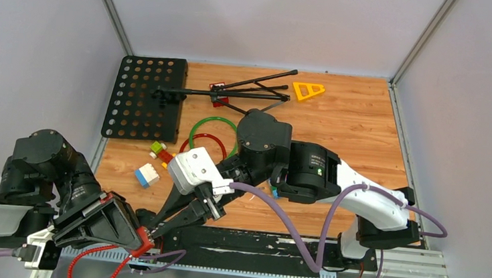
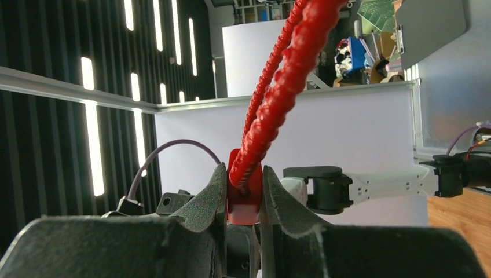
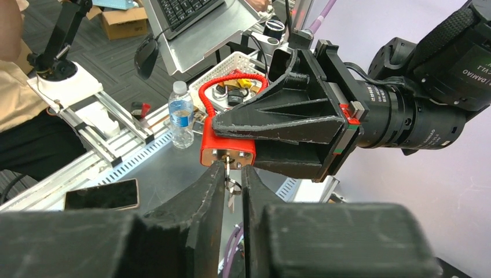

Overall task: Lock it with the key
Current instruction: Lock the lock.

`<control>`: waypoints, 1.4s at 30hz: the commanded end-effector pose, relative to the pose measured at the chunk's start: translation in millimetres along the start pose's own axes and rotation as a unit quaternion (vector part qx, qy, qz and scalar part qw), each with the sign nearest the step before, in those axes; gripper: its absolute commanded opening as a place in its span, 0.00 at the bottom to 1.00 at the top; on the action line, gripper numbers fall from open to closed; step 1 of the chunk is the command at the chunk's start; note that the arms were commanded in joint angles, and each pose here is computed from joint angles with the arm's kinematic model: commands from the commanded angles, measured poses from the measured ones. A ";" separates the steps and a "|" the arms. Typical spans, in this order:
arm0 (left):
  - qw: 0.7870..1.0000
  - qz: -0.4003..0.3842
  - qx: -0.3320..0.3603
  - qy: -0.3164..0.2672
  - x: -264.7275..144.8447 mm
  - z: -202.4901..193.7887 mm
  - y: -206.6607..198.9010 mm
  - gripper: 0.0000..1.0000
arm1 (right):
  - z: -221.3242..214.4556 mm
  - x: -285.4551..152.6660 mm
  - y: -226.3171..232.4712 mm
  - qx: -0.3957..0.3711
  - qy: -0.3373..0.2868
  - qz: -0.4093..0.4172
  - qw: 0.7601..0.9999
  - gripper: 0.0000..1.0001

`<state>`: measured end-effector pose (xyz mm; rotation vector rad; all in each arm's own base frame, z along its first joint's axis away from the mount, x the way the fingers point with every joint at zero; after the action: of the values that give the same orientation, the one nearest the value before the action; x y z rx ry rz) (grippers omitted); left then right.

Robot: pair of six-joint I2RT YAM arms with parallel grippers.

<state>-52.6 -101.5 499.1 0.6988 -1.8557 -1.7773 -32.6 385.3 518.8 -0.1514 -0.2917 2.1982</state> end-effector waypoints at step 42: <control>0.695 0.676 -0.239 0.056 -76.4 -63.3 49.1 0.00 | -36.7 -34.9 -46.6 -0.545 0.141 -0.510 0.651 0.00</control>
<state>32.2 -118.6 540.6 -0.4068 -1.1636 -1.1028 24.9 372.7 532.7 -0.4852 -1.1538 0.8102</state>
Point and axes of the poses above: each gripper's point midway between its finger pads, its own x axis out along the fingers, its own y axis along the line the jaws close on, z = x × y, the point moved 7 cm from there along -x, back along the fingers, and after that the axes turned 4 degrees about -x, right-handed, at the moved point
